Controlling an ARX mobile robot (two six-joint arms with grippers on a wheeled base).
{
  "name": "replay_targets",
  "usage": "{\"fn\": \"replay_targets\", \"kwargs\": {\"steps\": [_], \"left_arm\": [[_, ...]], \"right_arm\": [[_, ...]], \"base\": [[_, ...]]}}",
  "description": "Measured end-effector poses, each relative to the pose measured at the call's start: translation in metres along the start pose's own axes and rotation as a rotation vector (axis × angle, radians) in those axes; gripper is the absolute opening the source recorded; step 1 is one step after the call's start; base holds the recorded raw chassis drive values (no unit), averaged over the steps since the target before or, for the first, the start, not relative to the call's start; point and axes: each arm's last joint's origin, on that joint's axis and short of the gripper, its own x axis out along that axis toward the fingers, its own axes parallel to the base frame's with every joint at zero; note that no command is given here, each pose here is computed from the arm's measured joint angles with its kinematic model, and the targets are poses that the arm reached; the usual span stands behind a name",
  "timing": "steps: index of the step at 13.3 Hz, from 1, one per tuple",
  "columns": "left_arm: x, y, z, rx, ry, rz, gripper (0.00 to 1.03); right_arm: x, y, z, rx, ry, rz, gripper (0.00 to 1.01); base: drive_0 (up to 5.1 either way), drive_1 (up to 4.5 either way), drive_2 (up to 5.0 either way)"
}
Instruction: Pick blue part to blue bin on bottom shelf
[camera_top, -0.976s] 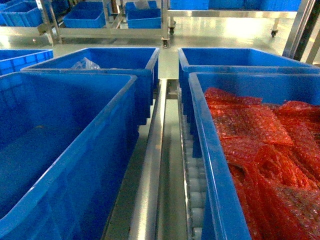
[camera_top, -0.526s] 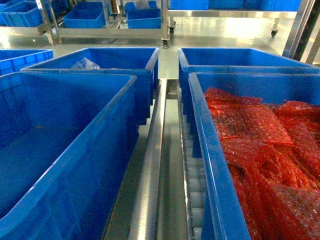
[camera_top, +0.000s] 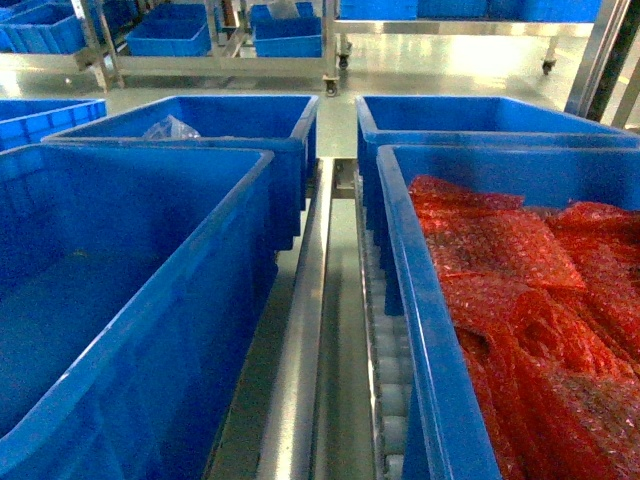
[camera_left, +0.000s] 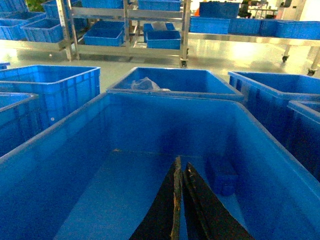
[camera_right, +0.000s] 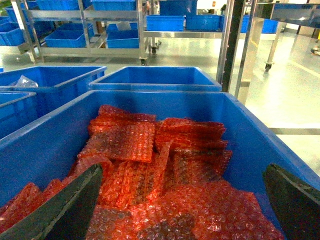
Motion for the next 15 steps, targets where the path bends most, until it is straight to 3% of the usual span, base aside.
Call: {"fn": "replay_targets", "kwargs": {"steps": [8, 10, 11, 15], "left_arm": [[-0.015, 0.000, 0.000, 0.000, -0.003, 0.000, 0.02], [-0.025, 0.000, -0.006, 0.001, 0.041, 0.000, 0.02], [-0.027, 0.000, 0.001, 0.002, -0.013, 0.003, 0.02], [-0.026, 0.000, -0.003, 0.003, 0.008, 0.000, 0.02]], "right_arm": [[0.000, 0.000, 0.000, 0.000, 0.000, 0.000, 0.98], [0.000, 0.000, 0.000, 0.000, 0.000, 0.000, 0.98], [0.000, 0.000, 0.000, 0.000, 0.000, 0.000, 0.98], [0.000, 0.000, 0.000, 0.000, 0.000, 0.000, 0.98]], "base": [[0.0, 0.00, 0.0], [0.0, 0.00, 0.0], [0.0, 0.00, 0.0], [0.0, 0.00, 0.0]]}}
